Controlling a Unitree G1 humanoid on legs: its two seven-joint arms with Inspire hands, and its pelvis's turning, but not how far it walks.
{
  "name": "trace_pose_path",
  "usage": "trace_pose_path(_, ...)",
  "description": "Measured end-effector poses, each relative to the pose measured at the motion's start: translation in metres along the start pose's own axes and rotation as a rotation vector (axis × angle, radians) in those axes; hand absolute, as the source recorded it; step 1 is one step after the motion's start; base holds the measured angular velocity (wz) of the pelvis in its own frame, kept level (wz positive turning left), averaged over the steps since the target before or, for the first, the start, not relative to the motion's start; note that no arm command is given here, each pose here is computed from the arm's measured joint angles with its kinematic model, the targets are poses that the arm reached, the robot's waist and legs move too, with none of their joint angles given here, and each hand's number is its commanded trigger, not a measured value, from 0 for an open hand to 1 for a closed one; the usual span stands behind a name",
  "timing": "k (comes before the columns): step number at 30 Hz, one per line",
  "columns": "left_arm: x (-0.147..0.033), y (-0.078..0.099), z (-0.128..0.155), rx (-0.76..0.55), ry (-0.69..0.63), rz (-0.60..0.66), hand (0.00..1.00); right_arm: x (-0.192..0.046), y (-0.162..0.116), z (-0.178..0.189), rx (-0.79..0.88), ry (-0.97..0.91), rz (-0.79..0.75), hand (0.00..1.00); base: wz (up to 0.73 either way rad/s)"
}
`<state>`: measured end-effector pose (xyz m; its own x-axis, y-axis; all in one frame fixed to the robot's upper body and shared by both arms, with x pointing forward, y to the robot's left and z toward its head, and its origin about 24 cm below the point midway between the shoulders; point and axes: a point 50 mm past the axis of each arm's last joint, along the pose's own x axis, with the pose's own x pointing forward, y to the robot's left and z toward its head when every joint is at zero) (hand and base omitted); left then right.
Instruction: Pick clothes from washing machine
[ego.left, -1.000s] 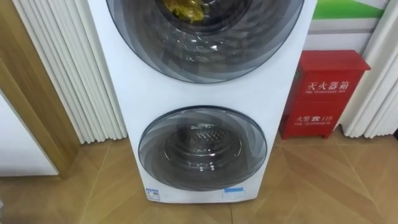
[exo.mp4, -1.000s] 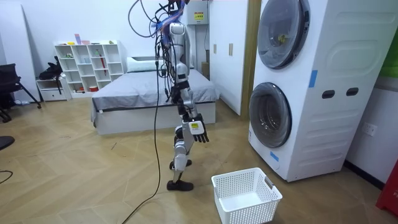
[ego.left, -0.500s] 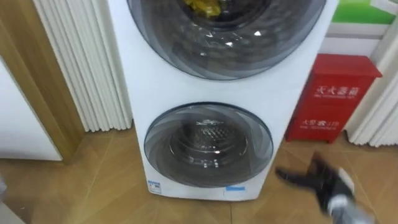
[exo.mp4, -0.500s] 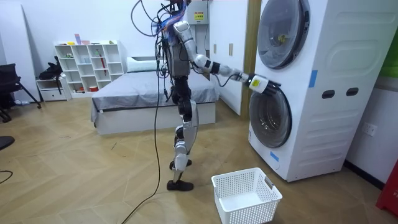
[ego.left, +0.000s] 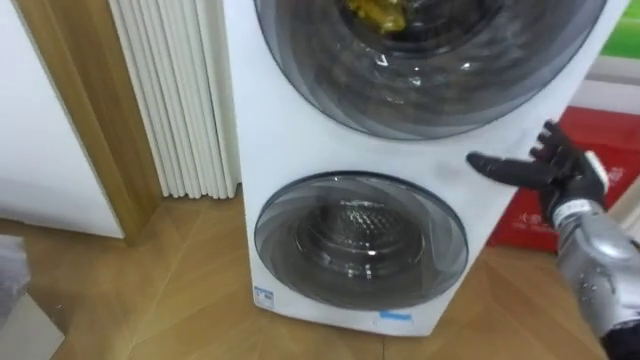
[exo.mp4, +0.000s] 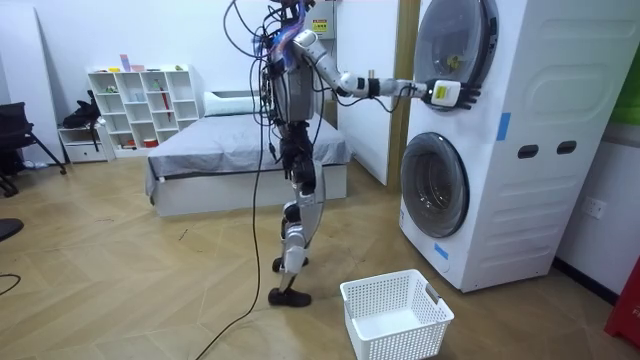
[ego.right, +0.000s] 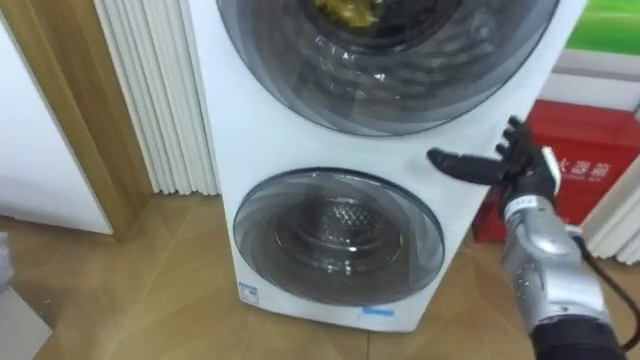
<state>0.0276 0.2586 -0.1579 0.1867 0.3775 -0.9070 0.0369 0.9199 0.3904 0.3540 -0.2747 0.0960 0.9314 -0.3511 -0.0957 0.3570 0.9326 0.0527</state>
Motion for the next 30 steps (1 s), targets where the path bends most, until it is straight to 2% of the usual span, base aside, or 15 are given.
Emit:
trace_pose_path(4,0.001,0.002,0.006,0.023,-0.017,-0.006,0.00,0.004,-0.009,0.011,-0.025,-0.020,-0.022,0.00,0.03)
trace_pose_path(8,0.002,0.018,-0.001,0.034,0.019,0.040,0.00,0.011,0.001,0.039,-0.051,-0.096,0.003,0.00,-0.43)
trace_pose_path(12,0.002,0.018,0.003,0.069,0.021,0.037,0.00,0.013,0.001,0.049,-0.128,-0.120,-0.006,0.00,0.12)
trace_pose_path(18,0.002,0.020,-0.004,0.091,0.068,0.035,0.00,0.015,0.014,0.063,-0.138,-0.120,0.032,0.00,-0.01)
trace_pose_path(30,0.002,0.018,-0.004,0.101,0.073,0.018,0.00,0.010,0.027,0.092,-0.136,-0.197,0.036,0.00,0.00)
